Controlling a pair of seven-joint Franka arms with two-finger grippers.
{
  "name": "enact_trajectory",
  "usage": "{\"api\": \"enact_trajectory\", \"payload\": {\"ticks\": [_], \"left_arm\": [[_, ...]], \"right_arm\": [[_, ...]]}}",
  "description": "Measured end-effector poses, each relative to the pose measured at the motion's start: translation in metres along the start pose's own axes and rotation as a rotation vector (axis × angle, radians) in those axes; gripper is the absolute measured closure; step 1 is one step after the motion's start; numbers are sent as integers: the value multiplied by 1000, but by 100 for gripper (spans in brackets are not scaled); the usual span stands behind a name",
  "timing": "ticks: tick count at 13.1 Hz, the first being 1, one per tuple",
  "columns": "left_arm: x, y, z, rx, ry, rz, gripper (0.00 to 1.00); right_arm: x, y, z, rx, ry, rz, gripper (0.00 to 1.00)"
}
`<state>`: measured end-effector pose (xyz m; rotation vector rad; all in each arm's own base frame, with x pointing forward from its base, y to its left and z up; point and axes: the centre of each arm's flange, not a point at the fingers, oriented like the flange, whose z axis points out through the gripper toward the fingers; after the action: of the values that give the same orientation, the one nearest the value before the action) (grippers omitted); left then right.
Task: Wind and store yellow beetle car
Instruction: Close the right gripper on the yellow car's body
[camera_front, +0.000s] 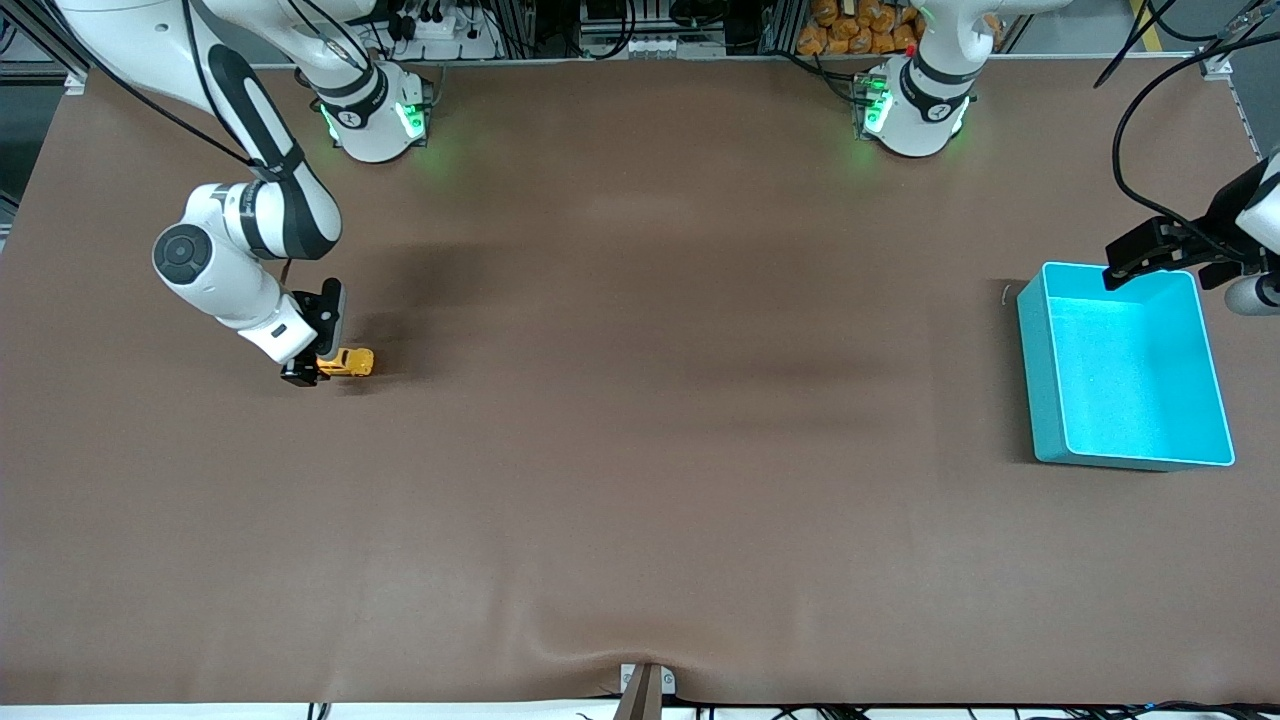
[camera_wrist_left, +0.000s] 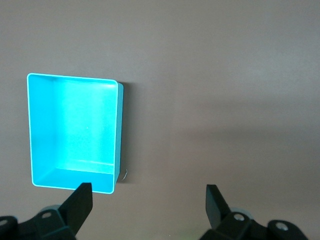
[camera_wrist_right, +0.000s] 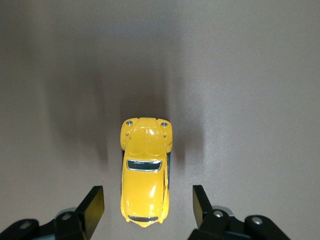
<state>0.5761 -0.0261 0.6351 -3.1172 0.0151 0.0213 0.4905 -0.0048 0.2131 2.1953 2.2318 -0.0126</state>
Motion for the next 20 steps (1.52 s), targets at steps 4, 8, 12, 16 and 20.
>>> {"api": "enact_trajectory", "payload": {"ticks": [4,8,12,16,20], "left_arm": [[1,0,0,0,12,0,0],[2,-2,1,0,9,0,0],[2,-6,1,2,9,-6,0],[2,-6,1,2,9,-6,0],[2,-6,2,2,8,-6,0]], "right_arm": [[0,-1,11,2,-1,1,23],[1,-2,16,7,-1,14,30],[3,-2,19,8,-1,13,40],[12,-3,23,14,4,-3,54],[16,-3,23,14,5,-9,56]]}}
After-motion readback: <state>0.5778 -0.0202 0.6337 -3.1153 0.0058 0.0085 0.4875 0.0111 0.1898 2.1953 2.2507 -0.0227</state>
